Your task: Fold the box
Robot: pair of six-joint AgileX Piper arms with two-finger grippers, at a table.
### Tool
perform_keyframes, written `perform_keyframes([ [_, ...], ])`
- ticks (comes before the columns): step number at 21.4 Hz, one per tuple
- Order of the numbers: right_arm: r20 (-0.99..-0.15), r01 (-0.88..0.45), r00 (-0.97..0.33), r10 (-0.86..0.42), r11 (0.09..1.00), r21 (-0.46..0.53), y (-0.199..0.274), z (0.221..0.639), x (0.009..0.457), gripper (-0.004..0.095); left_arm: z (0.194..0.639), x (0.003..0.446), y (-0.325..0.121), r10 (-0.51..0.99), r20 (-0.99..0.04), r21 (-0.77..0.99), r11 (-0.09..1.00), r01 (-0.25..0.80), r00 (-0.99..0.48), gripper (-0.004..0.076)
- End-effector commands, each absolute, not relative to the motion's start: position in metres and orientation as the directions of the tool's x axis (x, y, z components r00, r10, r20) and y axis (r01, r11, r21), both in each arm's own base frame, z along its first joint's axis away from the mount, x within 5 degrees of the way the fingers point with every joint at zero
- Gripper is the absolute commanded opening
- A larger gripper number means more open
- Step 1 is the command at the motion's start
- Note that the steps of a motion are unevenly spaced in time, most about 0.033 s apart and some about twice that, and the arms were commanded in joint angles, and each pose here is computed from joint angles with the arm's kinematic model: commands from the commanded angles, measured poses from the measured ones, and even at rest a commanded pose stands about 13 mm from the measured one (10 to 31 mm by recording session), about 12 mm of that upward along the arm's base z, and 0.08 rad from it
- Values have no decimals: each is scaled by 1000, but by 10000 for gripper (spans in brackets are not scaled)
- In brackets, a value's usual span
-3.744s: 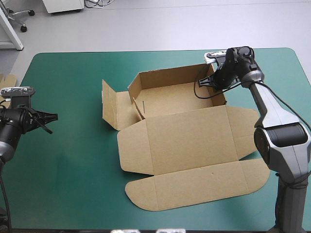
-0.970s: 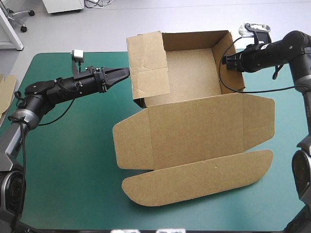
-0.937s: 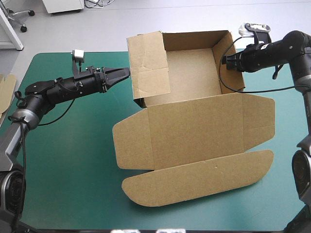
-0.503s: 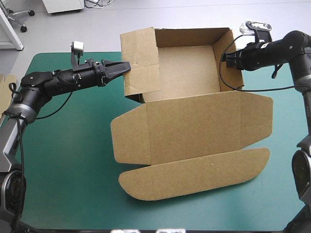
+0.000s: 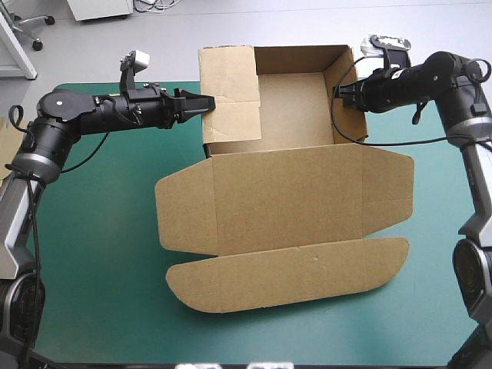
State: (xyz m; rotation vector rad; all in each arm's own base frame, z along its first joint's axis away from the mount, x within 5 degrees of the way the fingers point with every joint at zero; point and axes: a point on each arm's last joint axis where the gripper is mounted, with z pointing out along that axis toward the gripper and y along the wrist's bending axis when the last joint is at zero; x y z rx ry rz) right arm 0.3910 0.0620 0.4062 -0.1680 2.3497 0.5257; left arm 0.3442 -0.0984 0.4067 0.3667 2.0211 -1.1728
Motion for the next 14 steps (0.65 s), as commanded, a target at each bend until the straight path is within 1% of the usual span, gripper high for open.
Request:
perform_keyframes([
  [1, -752, -297, -655, 73, 890, 346, 71, 437, 378, -28, 433, 332, -99, -150, -758, -602, 536, 592, -635, 417],
  [6, -746, -292, -662, 70, 893, 343, 74, 436, 378, -28, 427, 336, -95, -133, -756, -573, 607, 551, -640, 417],
  [12, -744, -279, -664, 74, 898, 339, 73, 436, 378, -28, 437, 338, -95, -129, -775, -549, 625, 556, -619, 417],
  [14, -738, -269, -669, 88, 897, 350, 73, 436, 378, -28, 437, 346, -94, -108, -763, -537, 655, 532, -637, 417],
])
